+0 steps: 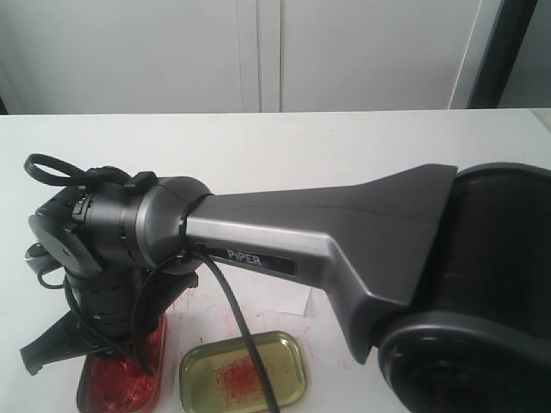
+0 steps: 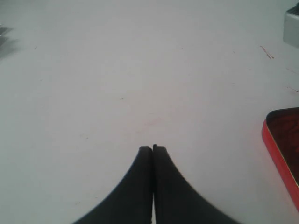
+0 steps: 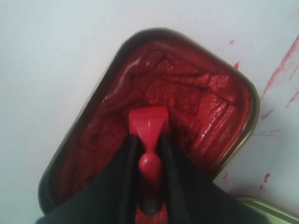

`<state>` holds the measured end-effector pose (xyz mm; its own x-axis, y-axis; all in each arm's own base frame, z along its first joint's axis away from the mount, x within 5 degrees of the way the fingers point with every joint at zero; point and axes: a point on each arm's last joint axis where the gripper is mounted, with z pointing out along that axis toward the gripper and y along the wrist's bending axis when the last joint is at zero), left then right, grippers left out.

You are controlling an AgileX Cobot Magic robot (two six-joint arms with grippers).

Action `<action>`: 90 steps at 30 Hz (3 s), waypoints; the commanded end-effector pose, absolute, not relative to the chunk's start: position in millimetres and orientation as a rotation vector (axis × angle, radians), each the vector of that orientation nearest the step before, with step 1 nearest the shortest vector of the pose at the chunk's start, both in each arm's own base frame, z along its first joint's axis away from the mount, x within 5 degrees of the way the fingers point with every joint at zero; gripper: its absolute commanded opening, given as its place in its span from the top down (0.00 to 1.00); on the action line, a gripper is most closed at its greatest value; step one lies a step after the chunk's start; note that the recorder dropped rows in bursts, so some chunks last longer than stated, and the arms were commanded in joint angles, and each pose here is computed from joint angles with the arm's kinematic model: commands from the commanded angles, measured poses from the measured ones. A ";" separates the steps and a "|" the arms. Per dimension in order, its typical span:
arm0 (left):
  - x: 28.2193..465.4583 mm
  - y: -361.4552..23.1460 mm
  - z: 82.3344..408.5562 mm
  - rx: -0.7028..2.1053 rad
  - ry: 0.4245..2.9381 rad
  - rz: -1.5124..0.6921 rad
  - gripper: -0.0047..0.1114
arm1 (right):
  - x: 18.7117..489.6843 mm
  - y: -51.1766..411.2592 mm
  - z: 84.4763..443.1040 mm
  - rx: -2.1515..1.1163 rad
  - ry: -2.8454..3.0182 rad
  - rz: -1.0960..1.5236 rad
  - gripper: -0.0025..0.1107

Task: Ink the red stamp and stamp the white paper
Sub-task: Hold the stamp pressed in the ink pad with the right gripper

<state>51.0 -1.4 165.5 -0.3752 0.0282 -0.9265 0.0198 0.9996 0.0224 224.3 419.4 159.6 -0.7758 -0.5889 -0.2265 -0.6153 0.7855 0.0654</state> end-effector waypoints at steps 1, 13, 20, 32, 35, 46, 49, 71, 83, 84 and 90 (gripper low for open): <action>50.9 -1.3 164.4 0.030 1.956 0.008 0.96 | 221.6 418.7 134.5 -0.953 2.841 0.121 0.98; 50.9 -1.3 164.4 0.030 1.956 0.008 0.96 | 217.6 418.0 116.1 -0.975 2.888 0.057 0.98; 50.9 -1.3 164.4 0.030 1.956 0.008 0.96 | 216.3 414.4 105.5 -1.011 2.925 -0.006 0.98; 50.9 -1.3 164.4 0.030 1.956 0.008 0.96 | 219.6 415.5 140.7 -0.992 2.842 0.078 0.98; 50.9 -1.3 164.4 0.030 1.956 0.008 0.96 | 220.4 414.4 153.1 -0.991 2.812 0.089 0.98; 50.9 -1.3 164.4 0.030 1.956 0.008 0.96 | 222.0 409.9 184.1 -0.987 2.734 0.106 0.98; 50.9 -1.3 164.4 0.030 1.956 0.008 0.96 | 222.8 409.4 185.6 -0.990 2.723 0.097 0.98; 50.9 -1.3 164.4 0.030 1.956 0.008 0.96 | 211.7 426.9 162.6 -0.959 2.623 0.023 0.98; 50.9 -1.3 164.4 0.030 1.956 0.008 0.96 | 211.1 423.7 178.6 -0.948 2.609 0.032 0.98; 50.9 -1.3 164.4 0.030 1.956 0.008 0.96 | 211.2 423.1 181.2 -0.947 2.603 0.031 0.98; 50.9 -1.3 164.4 0.030 1.956 0.008 0.96 | 212.8 422.5 183.1 -0.929 2.590 0.021 0.98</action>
<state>51.0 -1.4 165.5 -0.3752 0.0282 -0.9265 0.0198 0.9996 0.0224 211.4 424.3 174.3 -0.7127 -0.6147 -0.3380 -0.6202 0.7773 -0.1058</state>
